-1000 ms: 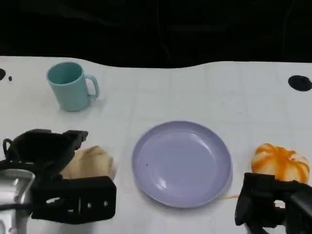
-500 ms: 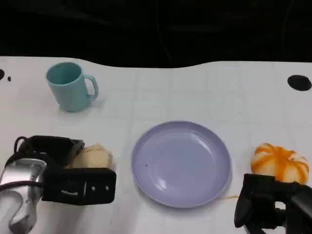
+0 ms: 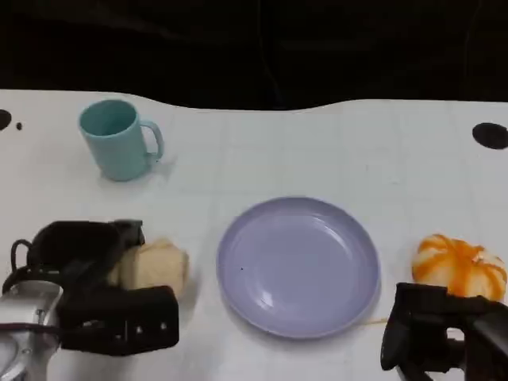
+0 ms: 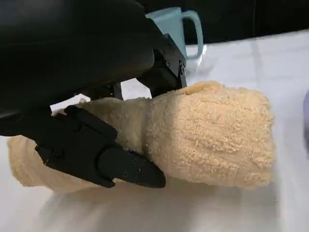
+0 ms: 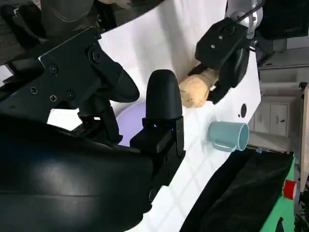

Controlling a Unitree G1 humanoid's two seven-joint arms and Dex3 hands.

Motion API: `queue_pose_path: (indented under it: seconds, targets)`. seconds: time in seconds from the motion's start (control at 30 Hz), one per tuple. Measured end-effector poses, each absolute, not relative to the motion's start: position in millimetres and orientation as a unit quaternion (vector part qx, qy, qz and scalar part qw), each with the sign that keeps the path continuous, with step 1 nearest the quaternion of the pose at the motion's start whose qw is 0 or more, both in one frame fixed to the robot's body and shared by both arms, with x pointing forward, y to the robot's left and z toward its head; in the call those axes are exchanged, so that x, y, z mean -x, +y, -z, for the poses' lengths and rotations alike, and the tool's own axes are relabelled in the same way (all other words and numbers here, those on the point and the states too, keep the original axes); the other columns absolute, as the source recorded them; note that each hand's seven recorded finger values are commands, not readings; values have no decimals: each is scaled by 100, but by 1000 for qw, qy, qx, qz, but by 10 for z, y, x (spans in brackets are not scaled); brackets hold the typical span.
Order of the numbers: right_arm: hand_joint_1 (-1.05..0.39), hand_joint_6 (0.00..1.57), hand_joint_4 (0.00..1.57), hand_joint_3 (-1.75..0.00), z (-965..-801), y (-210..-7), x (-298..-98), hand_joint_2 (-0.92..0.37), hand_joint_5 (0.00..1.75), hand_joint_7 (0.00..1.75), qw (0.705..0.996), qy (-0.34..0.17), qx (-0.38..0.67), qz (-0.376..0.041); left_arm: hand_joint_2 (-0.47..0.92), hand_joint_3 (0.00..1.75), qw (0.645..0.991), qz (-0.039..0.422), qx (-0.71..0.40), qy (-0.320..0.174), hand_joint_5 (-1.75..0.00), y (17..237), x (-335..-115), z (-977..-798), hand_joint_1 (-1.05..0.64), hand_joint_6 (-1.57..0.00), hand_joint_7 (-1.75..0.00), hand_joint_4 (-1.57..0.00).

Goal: Grasp the towel on the left side of the plate with the left hand and place it into the plate.

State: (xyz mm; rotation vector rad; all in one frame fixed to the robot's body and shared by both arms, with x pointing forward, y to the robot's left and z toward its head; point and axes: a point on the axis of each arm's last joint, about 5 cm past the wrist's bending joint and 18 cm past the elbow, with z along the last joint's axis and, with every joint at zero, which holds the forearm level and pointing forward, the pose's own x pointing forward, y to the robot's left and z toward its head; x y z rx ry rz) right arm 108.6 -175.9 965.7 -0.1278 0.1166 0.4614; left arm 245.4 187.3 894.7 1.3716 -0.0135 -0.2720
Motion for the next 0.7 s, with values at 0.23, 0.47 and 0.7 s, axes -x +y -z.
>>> queue_pose_path:
  seconds: [0.23,0.47,0.7]
  targets:
    - [-9,65,73,-123,-9658,-1754,-1083,-51,175,152,971,57,63,-225,68,68,787,76,-606,-90,-175,1700,-2466,-9281,-26,-58,-175,-90]
    - [-9,65,73,-123,-9658,-1748,-1081,-51,174,151,970,59,62,-226,60,82,788,87,-588,-161,-175,1450,-2385,-9530,-27,-57,-175,-85]
    - [-9,65,73,-123,-9654,-1744,-1081,-51,174,152,970,60,62,-227,54,85,793,145,-558,-200,-175,1077,-2372,-9648,-26,-60,-175,-87]
